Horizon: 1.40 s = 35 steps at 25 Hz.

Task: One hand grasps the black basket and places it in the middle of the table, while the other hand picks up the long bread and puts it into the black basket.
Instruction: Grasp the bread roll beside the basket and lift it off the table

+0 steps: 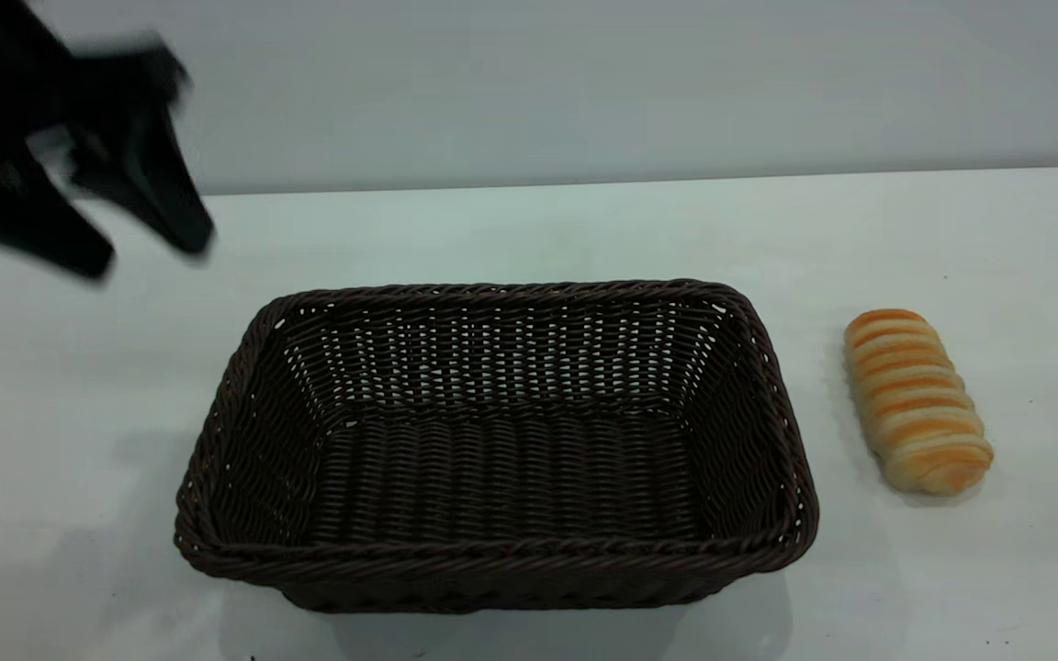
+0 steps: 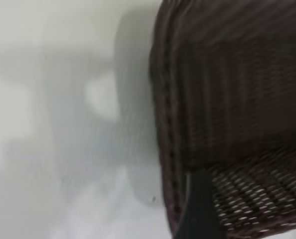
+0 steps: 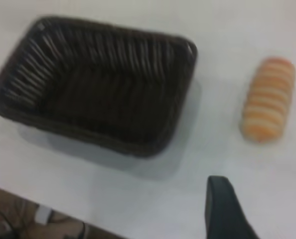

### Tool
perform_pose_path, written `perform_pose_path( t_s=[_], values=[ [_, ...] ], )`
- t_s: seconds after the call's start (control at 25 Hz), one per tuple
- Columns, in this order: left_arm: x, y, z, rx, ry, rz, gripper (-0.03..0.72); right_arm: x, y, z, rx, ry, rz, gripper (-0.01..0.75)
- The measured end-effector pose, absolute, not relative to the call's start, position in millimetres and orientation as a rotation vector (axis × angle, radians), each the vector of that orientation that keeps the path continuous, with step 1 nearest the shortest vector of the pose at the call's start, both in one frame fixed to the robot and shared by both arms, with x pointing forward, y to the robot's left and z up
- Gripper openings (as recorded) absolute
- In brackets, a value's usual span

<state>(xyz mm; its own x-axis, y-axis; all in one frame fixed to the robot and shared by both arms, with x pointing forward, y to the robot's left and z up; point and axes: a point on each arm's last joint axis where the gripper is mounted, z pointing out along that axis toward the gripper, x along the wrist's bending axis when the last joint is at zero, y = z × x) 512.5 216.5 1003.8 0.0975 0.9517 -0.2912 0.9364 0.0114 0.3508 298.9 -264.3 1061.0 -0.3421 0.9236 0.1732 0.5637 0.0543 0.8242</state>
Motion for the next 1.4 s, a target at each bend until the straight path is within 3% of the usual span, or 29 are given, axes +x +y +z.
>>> perform_pose_path(
  t_s=[0.28,0.56,1.4],
  values=[
    [450,231,1106,1.782,1.499,0.348,0.594,356,-260,1041,1.586,2.058,1.166,0.366],
    [373,248,1160,1.655,1.285,0.505,0.594,421,-255,1007,1.696,2.129,1.18,0.366],
    [231,277,1185,1.448,0.979,0.675,0.594,542,-265,906,1.835,2.192,0.895,0.366]
  ],
)
